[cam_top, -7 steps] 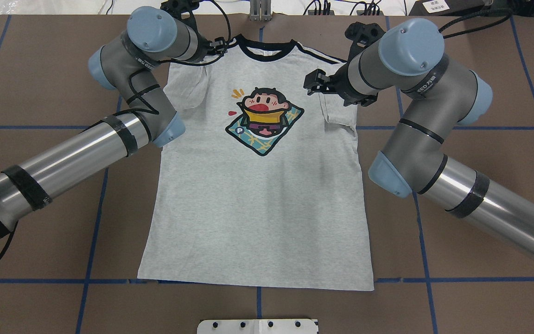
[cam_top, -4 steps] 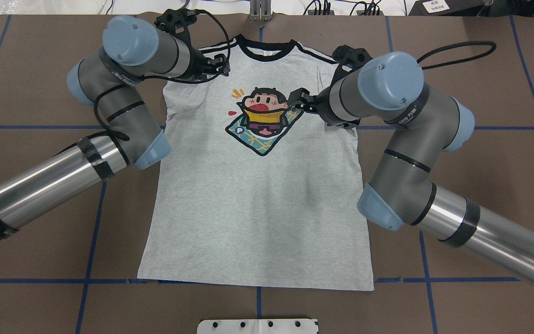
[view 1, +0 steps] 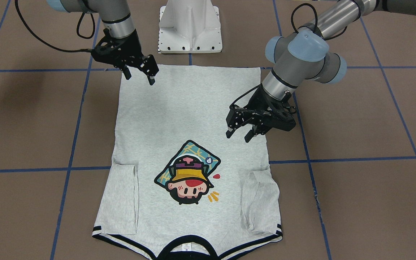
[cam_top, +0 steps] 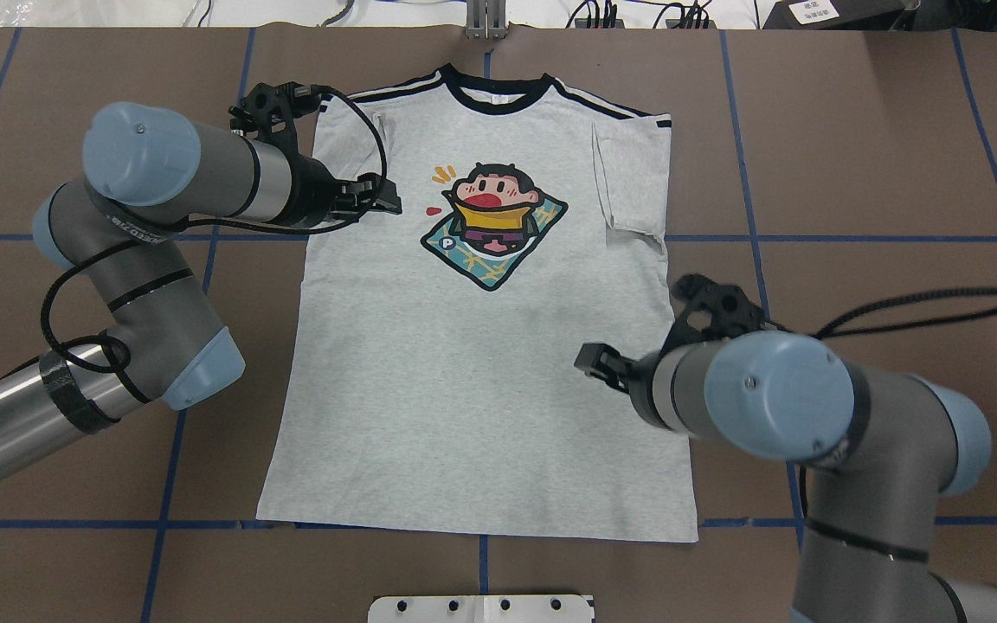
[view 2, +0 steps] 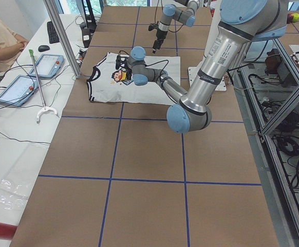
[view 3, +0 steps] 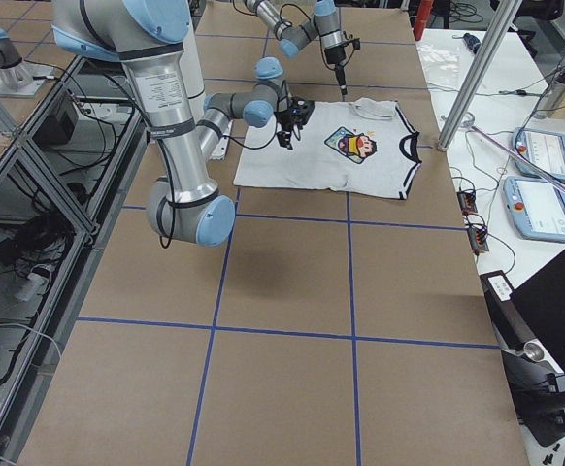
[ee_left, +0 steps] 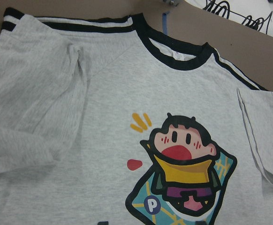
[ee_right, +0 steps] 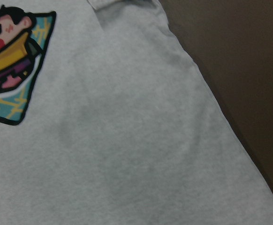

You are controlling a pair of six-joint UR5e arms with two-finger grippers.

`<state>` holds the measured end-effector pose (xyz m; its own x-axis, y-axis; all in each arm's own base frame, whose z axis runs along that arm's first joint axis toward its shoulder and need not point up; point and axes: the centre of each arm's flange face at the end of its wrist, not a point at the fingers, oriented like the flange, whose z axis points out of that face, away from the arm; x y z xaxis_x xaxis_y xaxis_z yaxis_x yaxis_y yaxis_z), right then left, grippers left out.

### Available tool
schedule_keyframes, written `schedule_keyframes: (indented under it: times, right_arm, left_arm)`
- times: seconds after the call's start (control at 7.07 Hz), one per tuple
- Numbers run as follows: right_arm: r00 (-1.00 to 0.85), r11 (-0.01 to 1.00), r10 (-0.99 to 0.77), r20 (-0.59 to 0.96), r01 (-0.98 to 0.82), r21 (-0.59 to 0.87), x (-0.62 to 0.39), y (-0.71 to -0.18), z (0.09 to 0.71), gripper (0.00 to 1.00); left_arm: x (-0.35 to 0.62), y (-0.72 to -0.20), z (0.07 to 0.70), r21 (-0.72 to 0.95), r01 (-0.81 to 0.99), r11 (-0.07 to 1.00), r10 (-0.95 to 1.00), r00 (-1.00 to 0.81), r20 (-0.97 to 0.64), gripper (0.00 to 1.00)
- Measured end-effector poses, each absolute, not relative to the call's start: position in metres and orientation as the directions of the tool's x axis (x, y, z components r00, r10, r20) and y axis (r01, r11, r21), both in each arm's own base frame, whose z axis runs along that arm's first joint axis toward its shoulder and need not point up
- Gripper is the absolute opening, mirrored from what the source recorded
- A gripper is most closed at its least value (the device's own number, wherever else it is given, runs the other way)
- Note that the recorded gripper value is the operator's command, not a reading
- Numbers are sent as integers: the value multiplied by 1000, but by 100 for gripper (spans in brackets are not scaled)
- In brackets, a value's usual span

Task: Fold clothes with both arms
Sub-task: 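Move the left gripper along the shirt side while the right gripper goes to the hem, then lower the left gripper to the bottom hem corner nearest it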

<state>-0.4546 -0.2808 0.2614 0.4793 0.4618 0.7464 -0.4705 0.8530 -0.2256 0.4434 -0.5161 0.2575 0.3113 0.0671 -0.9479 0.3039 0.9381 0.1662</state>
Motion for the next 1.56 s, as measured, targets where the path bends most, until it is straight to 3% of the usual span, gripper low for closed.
schedule_keyframes:
  times: [0.42, 1.56]
  right_arm:
    - [470, 778, 589, 657, -551, -303, -463, -190, 307, 91]
    - [465, 716, 672, 576, -607, -346, -486, -166, 359, 76]
  left_arm:
    - [445, -510, 260, 168, 295, 941, 71, 311, -948, 70]
    - [443, -508, 264, 166, 295, 941, 68, 315, -947, 70]
